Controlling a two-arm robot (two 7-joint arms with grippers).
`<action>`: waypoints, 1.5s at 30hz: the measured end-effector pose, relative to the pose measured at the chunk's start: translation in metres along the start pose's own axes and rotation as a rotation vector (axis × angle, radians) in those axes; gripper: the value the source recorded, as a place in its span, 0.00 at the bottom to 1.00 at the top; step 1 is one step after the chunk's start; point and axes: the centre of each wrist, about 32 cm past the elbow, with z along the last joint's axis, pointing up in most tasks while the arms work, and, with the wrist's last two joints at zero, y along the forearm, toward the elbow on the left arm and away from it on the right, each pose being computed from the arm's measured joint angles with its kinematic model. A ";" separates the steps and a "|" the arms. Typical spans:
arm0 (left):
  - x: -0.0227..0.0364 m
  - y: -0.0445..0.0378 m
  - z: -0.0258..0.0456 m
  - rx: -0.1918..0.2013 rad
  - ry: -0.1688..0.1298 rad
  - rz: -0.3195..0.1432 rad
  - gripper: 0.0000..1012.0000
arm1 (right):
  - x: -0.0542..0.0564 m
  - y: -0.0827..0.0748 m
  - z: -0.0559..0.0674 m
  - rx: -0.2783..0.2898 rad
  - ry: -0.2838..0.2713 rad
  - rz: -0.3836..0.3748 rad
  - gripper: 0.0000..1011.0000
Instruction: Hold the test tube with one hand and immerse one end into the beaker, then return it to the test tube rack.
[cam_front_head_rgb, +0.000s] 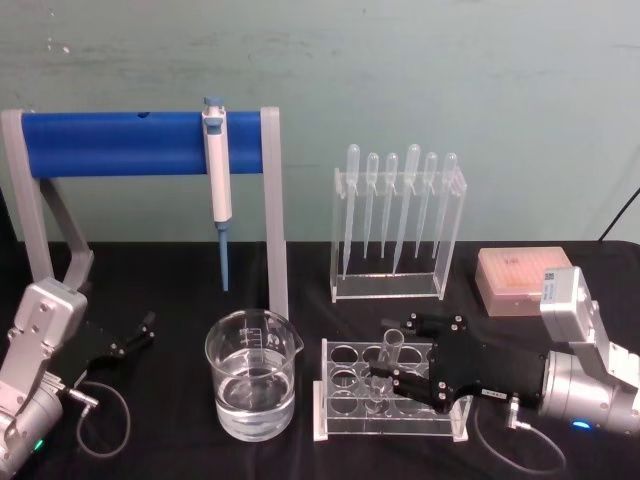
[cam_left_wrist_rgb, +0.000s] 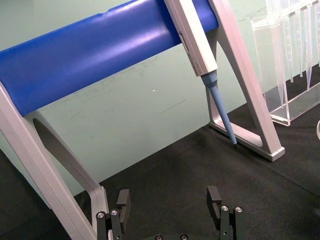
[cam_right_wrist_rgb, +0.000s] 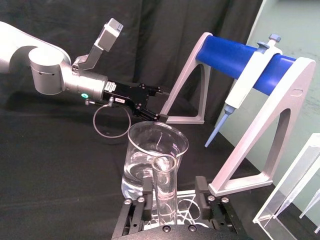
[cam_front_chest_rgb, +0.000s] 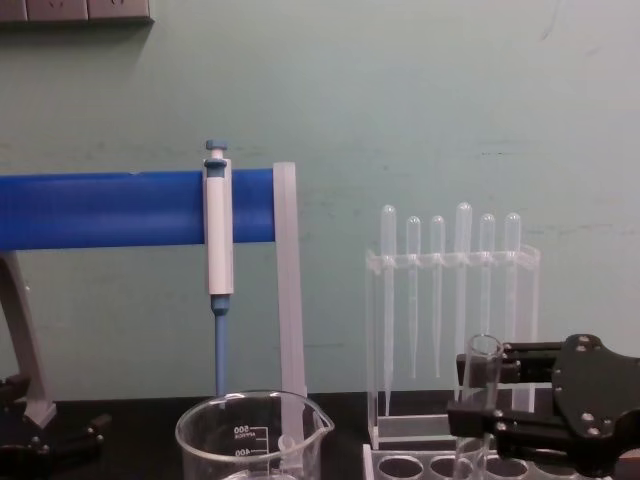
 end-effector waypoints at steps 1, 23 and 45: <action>0.0000 0.0000 0.0000 0.000 0.000 0.000 0.99 | 0.000 0.000 0.000 0.000 0.000 0.000 0.50; 0.0000 0.0000 0.0000 0.000 0.000 0.000 0.99 | 0.000 -0.001 0.002 0.002 0.002 -0.004 0.22; 0.0000 0.0000 0.0000 0.000 0.000 0.000 0.99 | 0.009 -0.009 0.062 0.024 0.026 -0.021 0.22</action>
